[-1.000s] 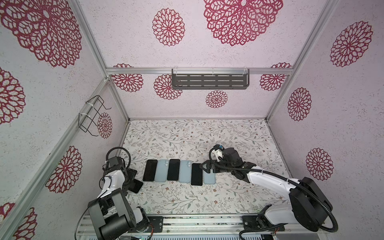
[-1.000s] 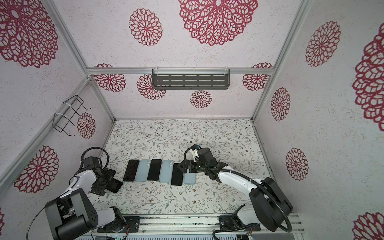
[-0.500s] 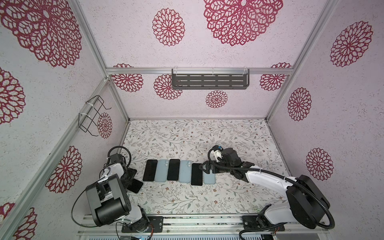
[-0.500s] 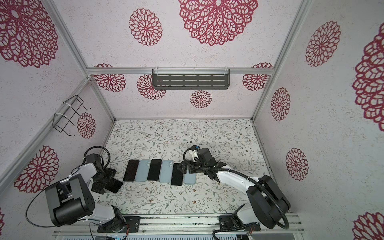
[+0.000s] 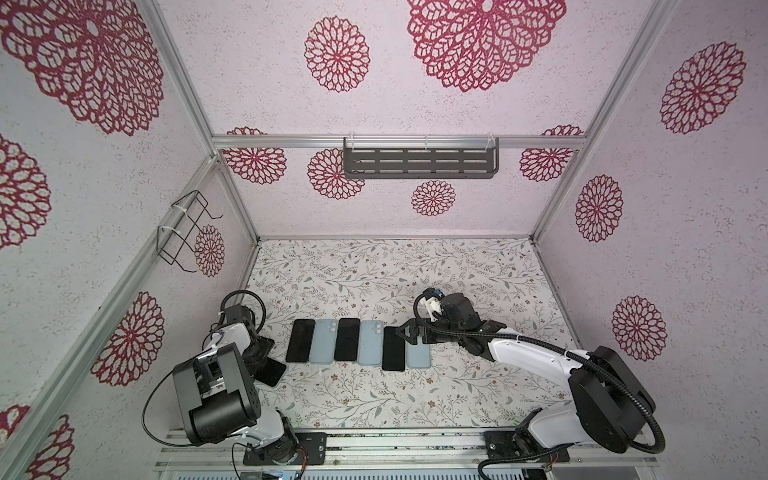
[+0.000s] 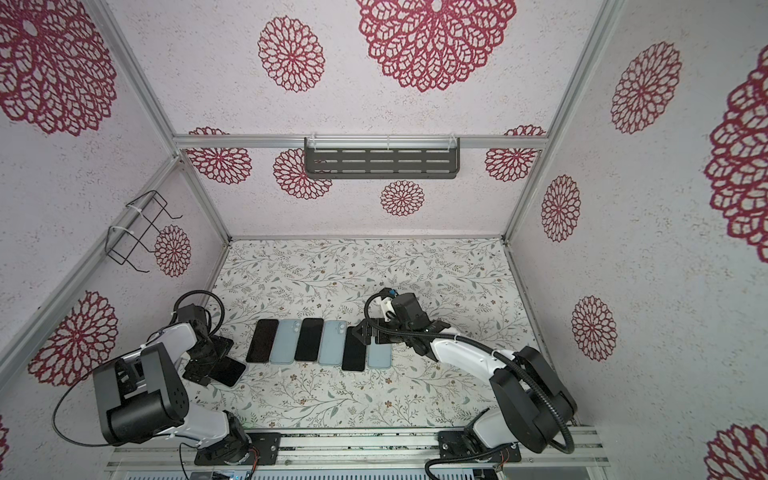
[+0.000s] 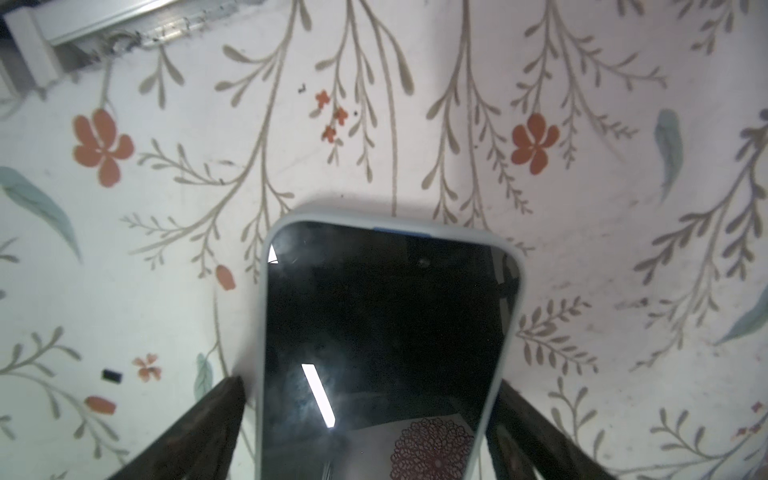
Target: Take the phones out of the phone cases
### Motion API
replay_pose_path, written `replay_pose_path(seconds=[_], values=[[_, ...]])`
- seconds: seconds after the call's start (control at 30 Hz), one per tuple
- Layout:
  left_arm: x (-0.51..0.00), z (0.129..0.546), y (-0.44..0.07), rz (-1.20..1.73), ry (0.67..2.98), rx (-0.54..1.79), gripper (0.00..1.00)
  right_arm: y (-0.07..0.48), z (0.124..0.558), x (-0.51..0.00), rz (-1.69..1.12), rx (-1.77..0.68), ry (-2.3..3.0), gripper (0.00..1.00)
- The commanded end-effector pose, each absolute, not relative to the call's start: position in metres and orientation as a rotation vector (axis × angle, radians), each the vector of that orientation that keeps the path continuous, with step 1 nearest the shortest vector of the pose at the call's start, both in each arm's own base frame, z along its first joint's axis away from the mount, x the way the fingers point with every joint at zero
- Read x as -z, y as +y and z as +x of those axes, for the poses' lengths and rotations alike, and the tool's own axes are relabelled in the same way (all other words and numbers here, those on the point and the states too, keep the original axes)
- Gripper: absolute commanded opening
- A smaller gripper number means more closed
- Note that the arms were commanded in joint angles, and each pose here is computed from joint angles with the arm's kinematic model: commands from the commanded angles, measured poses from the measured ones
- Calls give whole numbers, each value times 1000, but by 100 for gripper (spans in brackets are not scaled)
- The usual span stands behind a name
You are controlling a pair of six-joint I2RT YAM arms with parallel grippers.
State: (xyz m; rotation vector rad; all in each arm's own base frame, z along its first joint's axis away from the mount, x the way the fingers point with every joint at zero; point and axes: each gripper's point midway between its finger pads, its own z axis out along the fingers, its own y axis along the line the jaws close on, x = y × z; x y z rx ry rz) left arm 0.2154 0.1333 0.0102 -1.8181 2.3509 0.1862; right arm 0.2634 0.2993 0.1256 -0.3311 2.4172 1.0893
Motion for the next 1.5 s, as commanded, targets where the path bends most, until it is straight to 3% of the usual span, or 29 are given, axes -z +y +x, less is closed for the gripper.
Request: replay_pose_path(seconds=[0.0, 0.43, 0.97, 1.13, 1.47], values=[[0, 206, 124, -1841, 2380, -153, 87, 307, 266, -141, -360, -1116, 2370, 99], [-19, 210, 121, -1805, 2320, -57, 80, 327, 257, -141, -414, -1149, 2365, 99], [-65, 210, 110, -1703, 2247, 114, 76, 399, 225, -131, -546, -1327, 2357, 99], [-78, 227, 92, -1641, 2231, 308, 69, 427, 218, -129, -580, -1424, 2337, 99], [-118, 263, 38, -1381, 2275, 481, 69, 470, 211, -137, -656, -1555, 2273, 99]])
